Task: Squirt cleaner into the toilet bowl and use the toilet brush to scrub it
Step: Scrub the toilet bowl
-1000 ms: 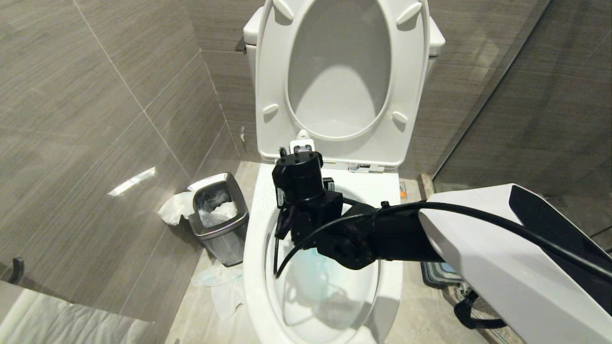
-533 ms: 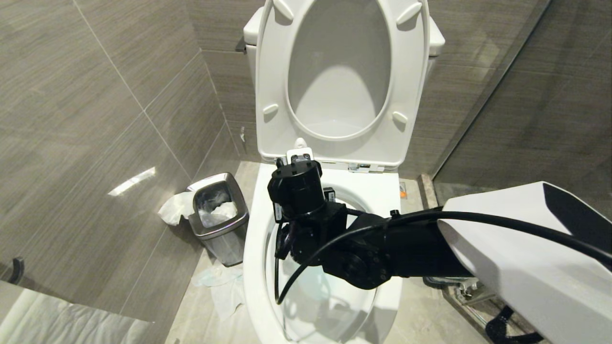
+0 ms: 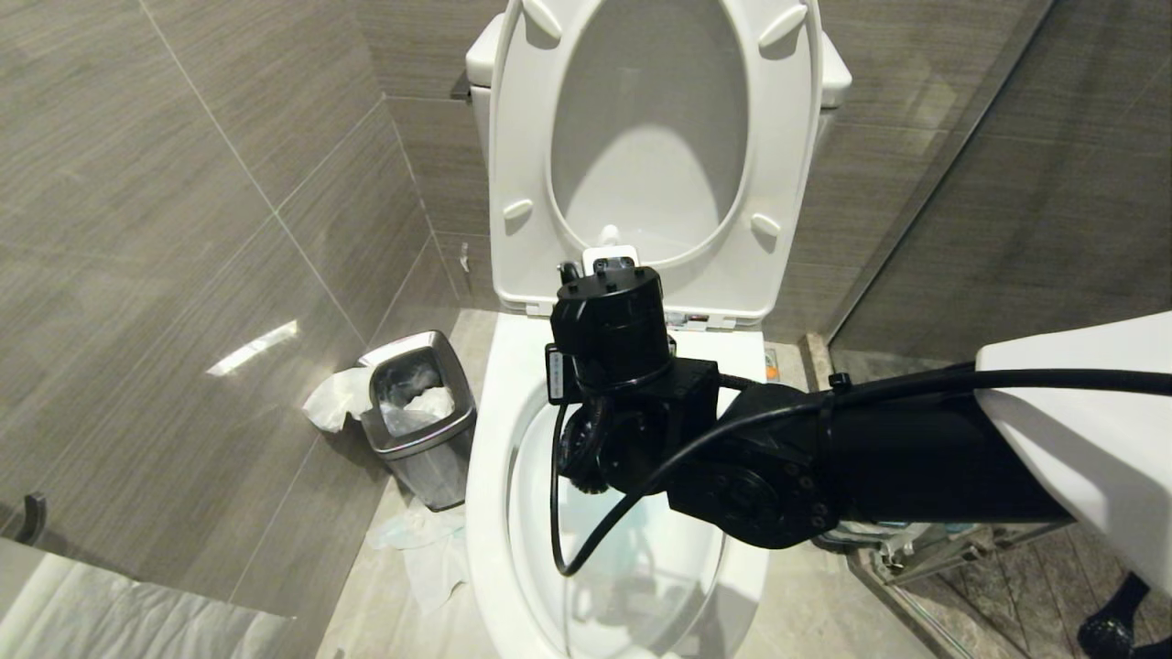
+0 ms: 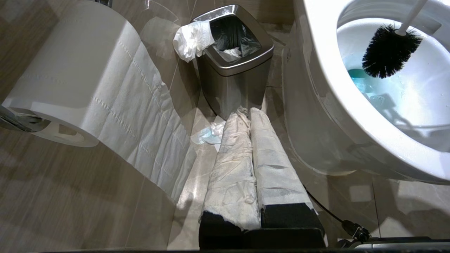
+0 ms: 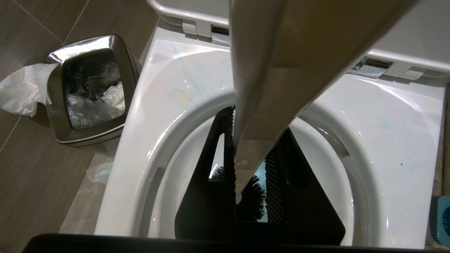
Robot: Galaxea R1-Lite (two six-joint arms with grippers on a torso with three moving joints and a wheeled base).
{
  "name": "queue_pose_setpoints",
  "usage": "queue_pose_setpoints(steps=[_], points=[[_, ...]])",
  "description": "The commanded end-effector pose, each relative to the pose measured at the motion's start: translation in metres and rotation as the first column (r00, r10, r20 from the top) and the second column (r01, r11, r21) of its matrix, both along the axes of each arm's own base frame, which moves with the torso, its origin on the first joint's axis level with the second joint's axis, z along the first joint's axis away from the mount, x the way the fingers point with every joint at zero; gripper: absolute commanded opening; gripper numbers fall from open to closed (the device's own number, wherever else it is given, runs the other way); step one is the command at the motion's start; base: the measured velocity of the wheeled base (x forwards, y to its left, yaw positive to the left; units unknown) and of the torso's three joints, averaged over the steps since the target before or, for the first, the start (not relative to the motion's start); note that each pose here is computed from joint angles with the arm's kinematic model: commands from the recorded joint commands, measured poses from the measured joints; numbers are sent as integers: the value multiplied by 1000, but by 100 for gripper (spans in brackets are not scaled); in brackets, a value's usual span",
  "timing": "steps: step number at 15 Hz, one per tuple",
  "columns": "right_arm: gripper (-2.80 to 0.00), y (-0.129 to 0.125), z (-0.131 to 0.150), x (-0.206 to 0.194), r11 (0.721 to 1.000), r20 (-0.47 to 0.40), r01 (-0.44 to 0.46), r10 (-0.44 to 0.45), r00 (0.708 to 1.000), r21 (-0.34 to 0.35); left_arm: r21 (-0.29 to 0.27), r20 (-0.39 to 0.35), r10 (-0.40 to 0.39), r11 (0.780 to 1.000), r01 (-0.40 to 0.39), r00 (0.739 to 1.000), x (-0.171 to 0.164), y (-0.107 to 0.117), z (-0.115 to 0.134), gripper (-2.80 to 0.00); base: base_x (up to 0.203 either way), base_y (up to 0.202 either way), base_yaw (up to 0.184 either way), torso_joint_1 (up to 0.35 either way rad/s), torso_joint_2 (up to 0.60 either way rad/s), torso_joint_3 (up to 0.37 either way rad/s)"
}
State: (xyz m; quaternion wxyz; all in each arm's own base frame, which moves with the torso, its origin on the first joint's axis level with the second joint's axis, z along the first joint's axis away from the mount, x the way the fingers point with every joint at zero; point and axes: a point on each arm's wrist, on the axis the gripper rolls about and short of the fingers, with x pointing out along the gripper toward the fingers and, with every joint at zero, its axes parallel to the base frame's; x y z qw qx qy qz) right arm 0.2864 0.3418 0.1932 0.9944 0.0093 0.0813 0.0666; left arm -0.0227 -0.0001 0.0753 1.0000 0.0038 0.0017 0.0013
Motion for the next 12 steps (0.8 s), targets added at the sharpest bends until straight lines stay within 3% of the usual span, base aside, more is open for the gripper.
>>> queue_pose_setpoints(steps=[1, 7, 12], points=[[-280, 3, -9, 6, 1000, -7, 10, -10, 1000, -10, 0, -1, 1, 1000, -1, 1000, 0, 0, 0, -280, 0, 0, 0, 0, 0, 0], [-280, -7, -48, 42, 995, -54, 81, -85, 995, -63, 0, -3, 1, 1000, -1, 1000, 0, 0, 0, -280, 0, 0, 0, 0, 0, 0], [-280, -10, -67, 79, 990, -50, 131, -134, 990, -59, 0, -3, 1, 1000, -1, 1000, 0, 0, 0, -280, 0, 0, 0, 0, 0, 0]])
